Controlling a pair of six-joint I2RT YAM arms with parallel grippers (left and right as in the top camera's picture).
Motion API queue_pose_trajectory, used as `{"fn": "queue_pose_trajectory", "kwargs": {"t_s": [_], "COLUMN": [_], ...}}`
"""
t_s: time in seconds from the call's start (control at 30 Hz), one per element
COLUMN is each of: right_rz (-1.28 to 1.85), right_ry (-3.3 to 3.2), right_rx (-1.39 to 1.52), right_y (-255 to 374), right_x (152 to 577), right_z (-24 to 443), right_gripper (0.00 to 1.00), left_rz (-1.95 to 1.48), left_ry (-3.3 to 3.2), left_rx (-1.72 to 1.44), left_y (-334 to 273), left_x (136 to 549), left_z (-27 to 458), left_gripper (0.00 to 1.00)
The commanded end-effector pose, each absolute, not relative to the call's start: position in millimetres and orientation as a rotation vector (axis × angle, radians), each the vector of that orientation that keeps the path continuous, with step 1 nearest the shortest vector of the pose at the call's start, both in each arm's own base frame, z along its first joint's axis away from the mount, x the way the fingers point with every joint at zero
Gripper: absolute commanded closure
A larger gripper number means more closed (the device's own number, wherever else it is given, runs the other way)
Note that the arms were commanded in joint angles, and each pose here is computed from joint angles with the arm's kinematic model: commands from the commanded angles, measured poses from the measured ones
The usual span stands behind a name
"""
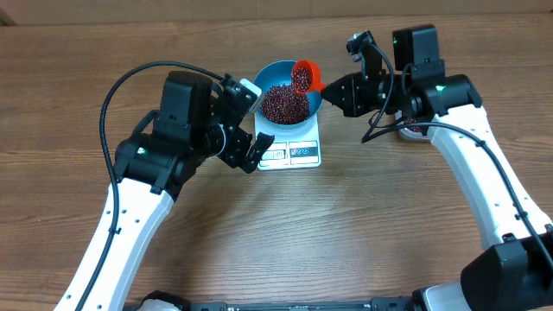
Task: Scoop item into bowl and weigh 150g on scale
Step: 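Lift the filled scoop and carry it over the teal bowl, then tilt the scoop slightly to trickle beans into the bowl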
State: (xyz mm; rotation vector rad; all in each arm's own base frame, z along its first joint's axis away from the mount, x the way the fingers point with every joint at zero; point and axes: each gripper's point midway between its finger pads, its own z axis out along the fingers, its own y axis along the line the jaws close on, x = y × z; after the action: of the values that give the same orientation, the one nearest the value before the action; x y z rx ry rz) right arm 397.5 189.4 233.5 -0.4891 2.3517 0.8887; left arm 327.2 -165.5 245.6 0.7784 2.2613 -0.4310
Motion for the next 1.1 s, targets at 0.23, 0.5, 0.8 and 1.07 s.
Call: {"fn": "queue_pose_trajectory", "kwargs": {"t_s": [0.23, 0.5, 0.8, 1.07], "right_rz": [0.83, 0.738, 0.738, 0.737], "right_ry": [2.268, 2.267, 2.27, 2.27], "right_rx": [-0.551, -0.55, -0.549, -0.551], "right_y": [199, 202, 201, 201], "right_x": [402, 407, 407, 407], "right_z": [254, 251, 251, 251], "right_gripper": [0.96, 0.96, 0.96, 0.96], "left_rz": [-0.434, -0.435, -0.434, -0.435], "left_ry": [2.222, 2.221, 2.222, 2.221], "left_rx": [0.805, 0.806, 0.805, 0.806], "left_y": [-168, -168, -168, -168], "left_x": [326, 326, 326, 326], "left_z": [256, 256, 256, 256], "left_gripper": [0.0, 0.0, 0.0, 0.0]}}
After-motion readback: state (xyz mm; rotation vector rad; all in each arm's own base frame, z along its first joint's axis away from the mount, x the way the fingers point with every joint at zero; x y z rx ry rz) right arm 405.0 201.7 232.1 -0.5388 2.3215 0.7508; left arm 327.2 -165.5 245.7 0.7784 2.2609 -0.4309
